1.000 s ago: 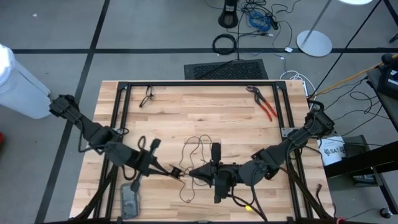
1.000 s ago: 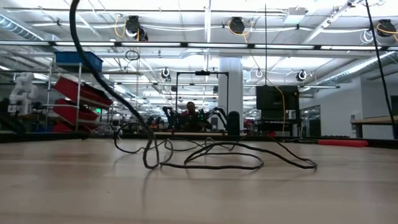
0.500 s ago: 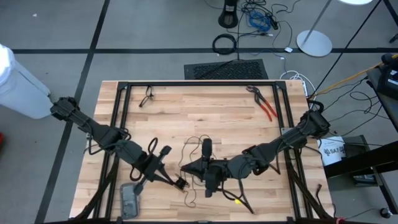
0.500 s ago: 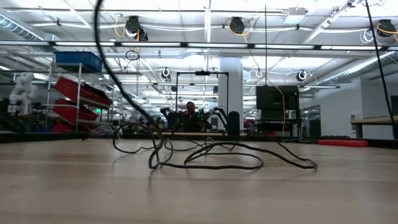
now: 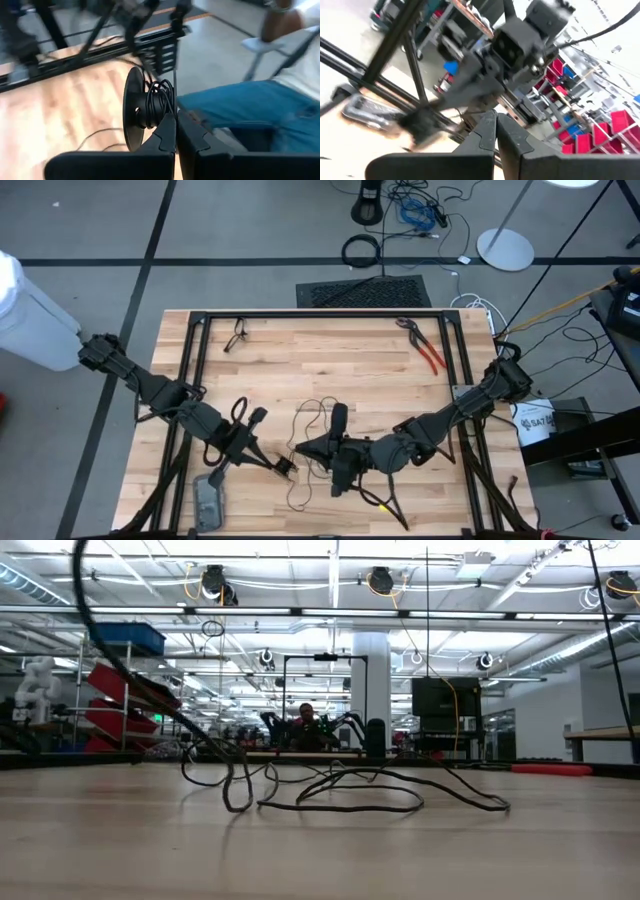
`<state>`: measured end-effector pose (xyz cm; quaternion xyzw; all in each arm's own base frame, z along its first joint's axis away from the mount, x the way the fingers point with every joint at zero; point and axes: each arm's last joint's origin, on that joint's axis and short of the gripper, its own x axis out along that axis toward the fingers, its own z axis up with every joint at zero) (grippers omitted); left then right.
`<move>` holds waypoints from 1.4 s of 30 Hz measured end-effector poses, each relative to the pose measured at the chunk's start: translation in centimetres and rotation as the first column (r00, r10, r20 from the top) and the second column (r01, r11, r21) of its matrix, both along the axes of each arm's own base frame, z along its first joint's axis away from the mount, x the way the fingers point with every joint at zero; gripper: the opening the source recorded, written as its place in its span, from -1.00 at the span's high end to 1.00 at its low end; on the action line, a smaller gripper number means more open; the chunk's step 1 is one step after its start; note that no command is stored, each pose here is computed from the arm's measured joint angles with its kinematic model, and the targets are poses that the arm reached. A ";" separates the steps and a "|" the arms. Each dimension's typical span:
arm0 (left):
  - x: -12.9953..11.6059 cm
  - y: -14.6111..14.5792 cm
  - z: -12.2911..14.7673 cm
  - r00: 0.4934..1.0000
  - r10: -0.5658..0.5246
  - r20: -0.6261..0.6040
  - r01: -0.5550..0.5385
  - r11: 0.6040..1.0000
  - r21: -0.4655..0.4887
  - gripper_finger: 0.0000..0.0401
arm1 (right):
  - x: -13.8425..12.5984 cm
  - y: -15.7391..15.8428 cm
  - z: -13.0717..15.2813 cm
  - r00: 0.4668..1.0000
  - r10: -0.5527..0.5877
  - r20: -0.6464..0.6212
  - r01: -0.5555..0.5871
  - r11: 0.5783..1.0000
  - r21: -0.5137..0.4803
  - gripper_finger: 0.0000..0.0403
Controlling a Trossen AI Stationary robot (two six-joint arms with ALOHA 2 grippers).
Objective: Coil cords
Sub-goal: Coil the black wire onto the spool
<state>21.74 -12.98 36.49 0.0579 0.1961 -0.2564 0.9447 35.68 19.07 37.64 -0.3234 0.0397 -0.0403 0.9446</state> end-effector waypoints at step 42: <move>-1.5 2.1 0.8 0.938 0.338 0.075 -0.345 0.931 0.119 0.99 | -2.1 1.1 1.4 0.993 0.032 -0.114 -0.006 0.976 0.217 1.00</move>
